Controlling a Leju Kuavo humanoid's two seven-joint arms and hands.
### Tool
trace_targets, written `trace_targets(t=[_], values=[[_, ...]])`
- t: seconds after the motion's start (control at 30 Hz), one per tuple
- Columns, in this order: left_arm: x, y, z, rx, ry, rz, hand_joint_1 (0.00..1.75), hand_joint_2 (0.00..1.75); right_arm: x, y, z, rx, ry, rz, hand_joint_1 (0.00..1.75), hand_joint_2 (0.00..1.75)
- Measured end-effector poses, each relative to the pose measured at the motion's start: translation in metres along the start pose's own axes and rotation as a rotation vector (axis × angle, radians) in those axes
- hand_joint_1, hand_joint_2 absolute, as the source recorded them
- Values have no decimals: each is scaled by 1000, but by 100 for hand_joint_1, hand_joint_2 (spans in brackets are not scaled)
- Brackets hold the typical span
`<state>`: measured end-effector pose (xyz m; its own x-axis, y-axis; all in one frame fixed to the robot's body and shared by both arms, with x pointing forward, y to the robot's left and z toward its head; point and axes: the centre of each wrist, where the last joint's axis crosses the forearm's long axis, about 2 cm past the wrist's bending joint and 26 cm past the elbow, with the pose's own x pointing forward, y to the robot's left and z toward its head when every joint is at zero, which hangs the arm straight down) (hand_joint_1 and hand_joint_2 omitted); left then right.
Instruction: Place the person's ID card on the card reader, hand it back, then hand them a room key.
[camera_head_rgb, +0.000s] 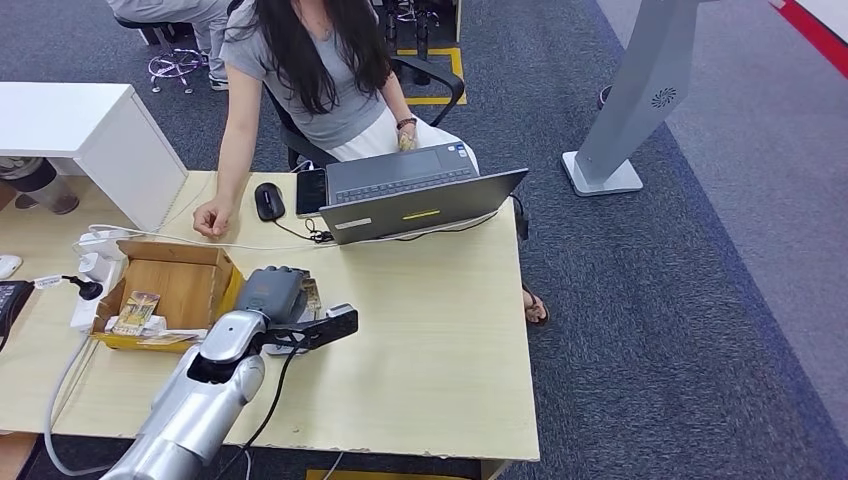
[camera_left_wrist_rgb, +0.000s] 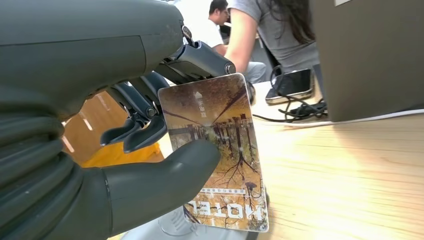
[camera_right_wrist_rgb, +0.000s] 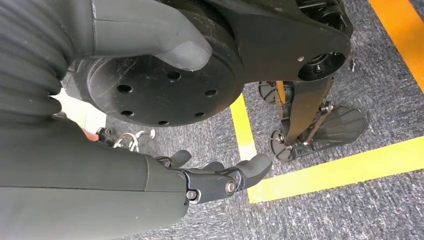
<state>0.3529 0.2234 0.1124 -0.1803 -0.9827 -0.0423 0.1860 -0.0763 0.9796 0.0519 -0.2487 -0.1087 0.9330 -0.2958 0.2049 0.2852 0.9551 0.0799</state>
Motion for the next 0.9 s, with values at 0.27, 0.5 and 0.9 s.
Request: trace_targets(t=[0.27, 0.5, 0.9], values=[[0, 1, -3, 32, 46, -21, 175, 175, 0, 0, 0, -4, 0, -1, 0, 175], [-4, 22, -7, 303, 32, 10, 175, 175, 0, -1, 0, -5, -1, 23, 0, 175], [-62, 102, -25, 658, 126, -14, 175, 175, 0, 0, 0, -4, -2, 67, 0, 175]])
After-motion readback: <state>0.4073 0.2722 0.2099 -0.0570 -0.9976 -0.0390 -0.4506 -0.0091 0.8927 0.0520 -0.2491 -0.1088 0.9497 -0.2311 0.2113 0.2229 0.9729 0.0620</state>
